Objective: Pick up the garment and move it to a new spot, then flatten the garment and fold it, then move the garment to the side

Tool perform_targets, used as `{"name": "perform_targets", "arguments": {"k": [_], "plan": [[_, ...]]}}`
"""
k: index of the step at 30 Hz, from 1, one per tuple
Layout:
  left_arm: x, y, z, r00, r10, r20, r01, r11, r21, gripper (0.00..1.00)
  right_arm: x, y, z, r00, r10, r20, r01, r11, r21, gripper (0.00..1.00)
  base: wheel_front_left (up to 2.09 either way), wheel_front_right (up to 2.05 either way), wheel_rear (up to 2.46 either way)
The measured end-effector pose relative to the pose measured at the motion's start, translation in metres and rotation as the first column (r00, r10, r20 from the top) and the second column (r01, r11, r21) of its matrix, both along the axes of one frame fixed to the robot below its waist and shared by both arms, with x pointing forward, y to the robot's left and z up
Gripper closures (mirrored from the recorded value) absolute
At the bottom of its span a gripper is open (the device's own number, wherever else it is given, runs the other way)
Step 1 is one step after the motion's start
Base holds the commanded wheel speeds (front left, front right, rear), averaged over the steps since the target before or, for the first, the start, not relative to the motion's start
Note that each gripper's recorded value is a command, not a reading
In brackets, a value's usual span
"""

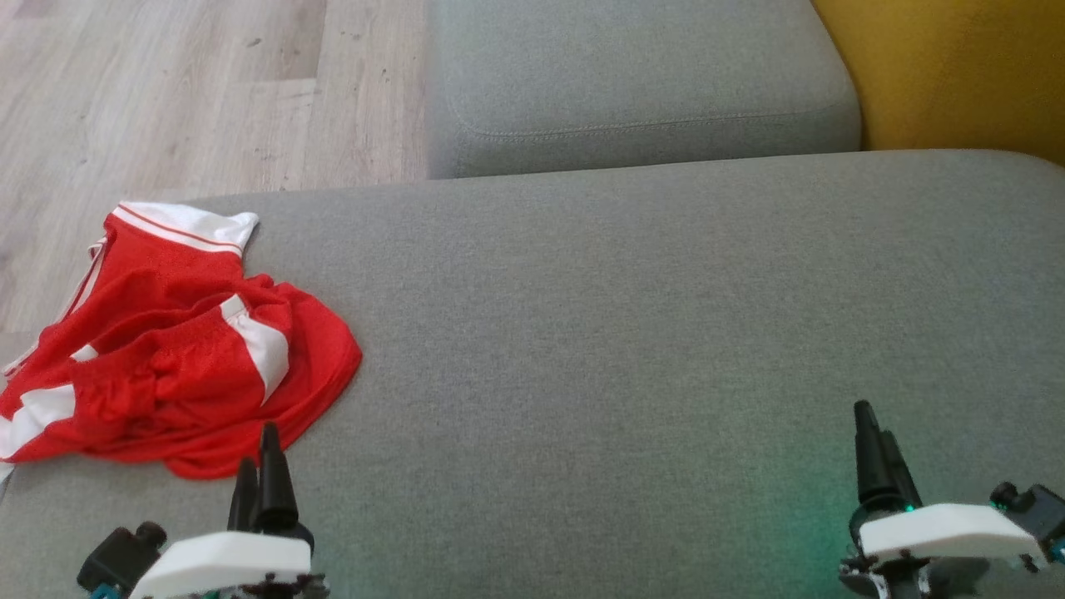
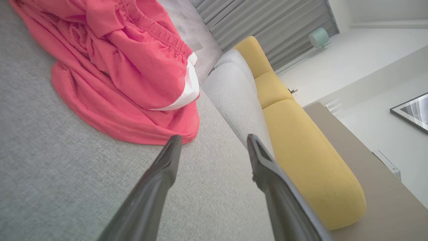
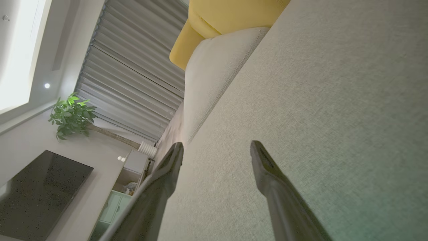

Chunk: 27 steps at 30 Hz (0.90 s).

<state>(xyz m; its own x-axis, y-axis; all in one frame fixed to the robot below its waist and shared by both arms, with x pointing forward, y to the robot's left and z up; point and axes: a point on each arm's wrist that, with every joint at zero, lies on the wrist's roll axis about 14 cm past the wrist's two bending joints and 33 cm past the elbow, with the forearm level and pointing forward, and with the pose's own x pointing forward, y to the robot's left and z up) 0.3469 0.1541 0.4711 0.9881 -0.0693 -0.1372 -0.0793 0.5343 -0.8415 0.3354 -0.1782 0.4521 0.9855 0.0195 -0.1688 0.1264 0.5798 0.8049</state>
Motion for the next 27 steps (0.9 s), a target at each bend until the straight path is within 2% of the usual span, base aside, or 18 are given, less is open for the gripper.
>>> {"name": "perform_targets", "arguments": {"k": [19,27], "plan": [[-0.007,-0.008,0.013,0.997,-0.034,0.065,0.019,0.974,0.226,0.00,-0.008,0.008,0.008,0.998,0.052,0.046,-0.041,0.975,-0.217,0.00,0.00,0.00,0.00],[-0.009,-0.015,0.020,0.993,-0.063,0.099,0.028,0.945,0.327,0.00,-0.010,0.013,0.013,0.994,0.086,0.068,-0.061,0.948,-0.312,0.00,0.00,0.00,0.00]]}}
